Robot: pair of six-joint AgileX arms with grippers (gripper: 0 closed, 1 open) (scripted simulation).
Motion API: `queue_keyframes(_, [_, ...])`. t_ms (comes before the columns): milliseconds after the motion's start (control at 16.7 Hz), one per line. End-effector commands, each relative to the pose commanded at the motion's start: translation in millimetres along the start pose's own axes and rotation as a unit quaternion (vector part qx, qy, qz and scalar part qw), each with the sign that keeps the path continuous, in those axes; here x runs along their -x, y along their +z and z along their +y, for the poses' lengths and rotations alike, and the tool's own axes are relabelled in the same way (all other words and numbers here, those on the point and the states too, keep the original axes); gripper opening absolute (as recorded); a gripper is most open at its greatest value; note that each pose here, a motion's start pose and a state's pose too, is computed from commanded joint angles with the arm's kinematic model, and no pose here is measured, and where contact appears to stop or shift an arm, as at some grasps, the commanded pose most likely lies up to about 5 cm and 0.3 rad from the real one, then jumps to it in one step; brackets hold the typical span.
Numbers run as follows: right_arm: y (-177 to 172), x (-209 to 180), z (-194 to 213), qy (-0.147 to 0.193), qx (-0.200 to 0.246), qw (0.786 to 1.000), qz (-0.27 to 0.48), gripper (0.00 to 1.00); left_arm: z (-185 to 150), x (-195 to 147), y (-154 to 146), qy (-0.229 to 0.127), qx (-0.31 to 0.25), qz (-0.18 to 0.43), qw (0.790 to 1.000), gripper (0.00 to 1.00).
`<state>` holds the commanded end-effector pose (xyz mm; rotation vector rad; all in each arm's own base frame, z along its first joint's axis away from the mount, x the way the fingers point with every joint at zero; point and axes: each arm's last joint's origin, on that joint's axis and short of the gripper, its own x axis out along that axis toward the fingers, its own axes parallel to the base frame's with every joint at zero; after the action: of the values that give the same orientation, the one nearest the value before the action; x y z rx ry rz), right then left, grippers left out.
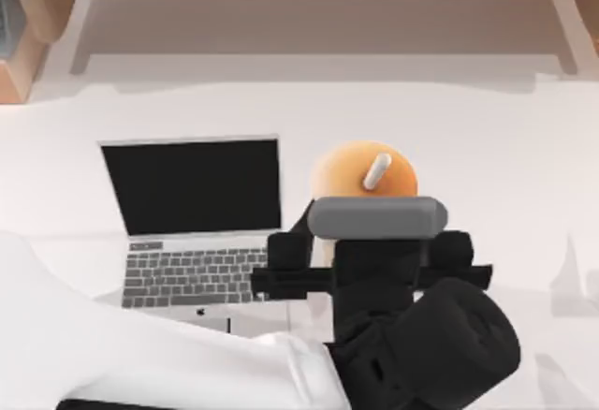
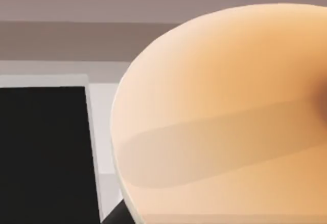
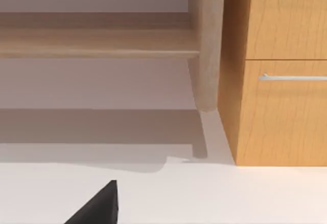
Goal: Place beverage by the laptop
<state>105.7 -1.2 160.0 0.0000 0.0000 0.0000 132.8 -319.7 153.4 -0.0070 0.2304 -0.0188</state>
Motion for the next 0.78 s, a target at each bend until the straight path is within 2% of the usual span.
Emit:
queue_keyframes(240, [0.0, 0.0, 0.0, 0.000, 0.000, 1.000, 0.000, 1.00, 0.2, -1.2, 2.2, 0.000, 0.005, -0.001, 1.000, 0.00])
queue_keyframes(780, [0.0, 0.0, 0.0, 0.000, 0.000, 1.000, 0.000, 1.00, -8.3, -1.2, 8.4, -0.002, 0.055, -0.022, 0.998, 0.00])
